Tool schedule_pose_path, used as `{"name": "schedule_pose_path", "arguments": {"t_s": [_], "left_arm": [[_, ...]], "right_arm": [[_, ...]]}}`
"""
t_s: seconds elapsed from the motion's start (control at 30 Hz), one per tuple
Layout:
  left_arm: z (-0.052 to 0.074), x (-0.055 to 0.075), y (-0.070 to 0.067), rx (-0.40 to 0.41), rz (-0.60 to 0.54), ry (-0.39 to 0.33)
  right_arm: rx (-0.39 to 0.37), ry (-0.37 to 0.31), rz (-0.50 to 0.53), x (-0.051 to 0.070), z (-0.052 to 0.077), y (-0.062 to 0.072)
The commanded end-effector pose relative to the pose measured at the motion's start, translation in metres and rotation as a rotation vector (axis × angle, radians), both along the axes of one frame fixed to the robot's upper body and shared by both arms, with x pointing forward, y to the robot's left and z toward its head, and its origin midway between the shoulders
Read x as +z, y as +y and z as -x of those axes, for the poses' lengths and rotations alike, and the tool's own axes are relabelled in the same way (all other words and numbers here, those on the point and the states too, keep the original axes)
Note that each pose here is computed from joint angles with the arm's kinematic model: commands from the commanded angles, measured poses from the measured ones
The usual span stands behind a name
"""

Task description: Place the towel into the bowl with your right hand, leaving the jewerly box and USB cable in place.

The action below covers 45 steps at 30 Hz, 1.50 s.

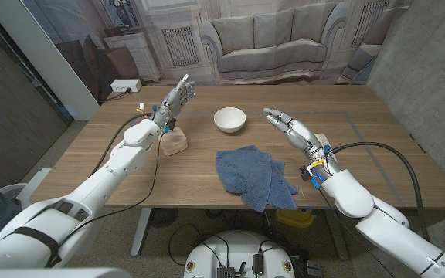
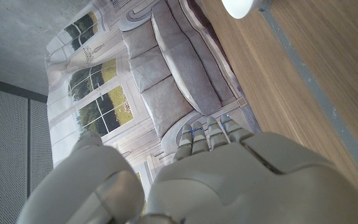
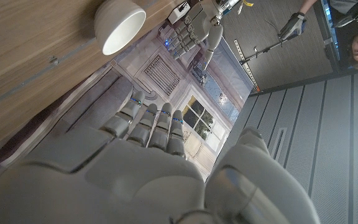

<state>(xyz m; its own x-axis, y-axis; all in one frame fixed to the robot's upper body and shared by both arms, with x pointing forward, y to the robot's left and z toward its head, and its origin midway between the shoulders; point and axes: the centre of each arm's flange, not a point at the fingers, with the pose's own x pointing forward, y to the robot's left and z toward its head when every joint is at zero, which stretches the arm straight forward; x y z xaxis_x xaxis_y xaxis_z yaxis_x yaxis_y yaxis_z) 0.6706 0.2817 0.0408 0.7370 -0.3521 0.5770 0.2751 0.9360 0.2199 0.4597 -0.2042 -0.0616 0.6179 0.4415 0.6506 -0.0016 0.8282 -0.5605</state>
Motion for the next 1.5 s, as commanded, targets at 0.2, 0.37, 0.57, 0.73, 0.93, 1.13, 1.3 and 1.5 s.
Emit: {"name": "schedule_pose_path", "arguments": {"t_s": [0.2,0.37,0.57,0.73,0.93,1.13,1.3,1.5], "left_arm": [[0.000,-0.001,-0.002,0.000,-0.006,0.004],[0.005,0.001,0.000,0.007,-0.005,-0.004],[0.008,0.001,0.001,0.011,-0.001,-0.011],[0.010,0.002,0.001,0.013,-0.007,-0.011],[0.010,0.004,0.001,0.013,-0.015,-0.012],[0.007,0.005,-0.002,0.006,-0.024,-0.008],[0.004,0.006,-0.003,0.001,-0.026,-0.009],[0.001,0.007,-0.006,-0.003,-0.032,-0.004]], "right_arm": [[-0.054,-0.039,0.091,0.001,0.006,0.003],[-0.044,-0.061,0.111,-0.001,0.005,0.001],[-0.046,-0.080,0.134,-0.001,0.008,0.001],[-0.052,-0.073,0.151,-0.002,0.008,-0.005],[-0.097,-0.067,0.184,-0.006,0.012,-0.011],[-0.137,-0.075,0.219,-0.010,0.017,-0.015],[-0.156,-0.076,0.240,-0.014,0.018,-0.015],[-0.185,-0.127,0.280,-0.015,0.019,-0.012]]}}
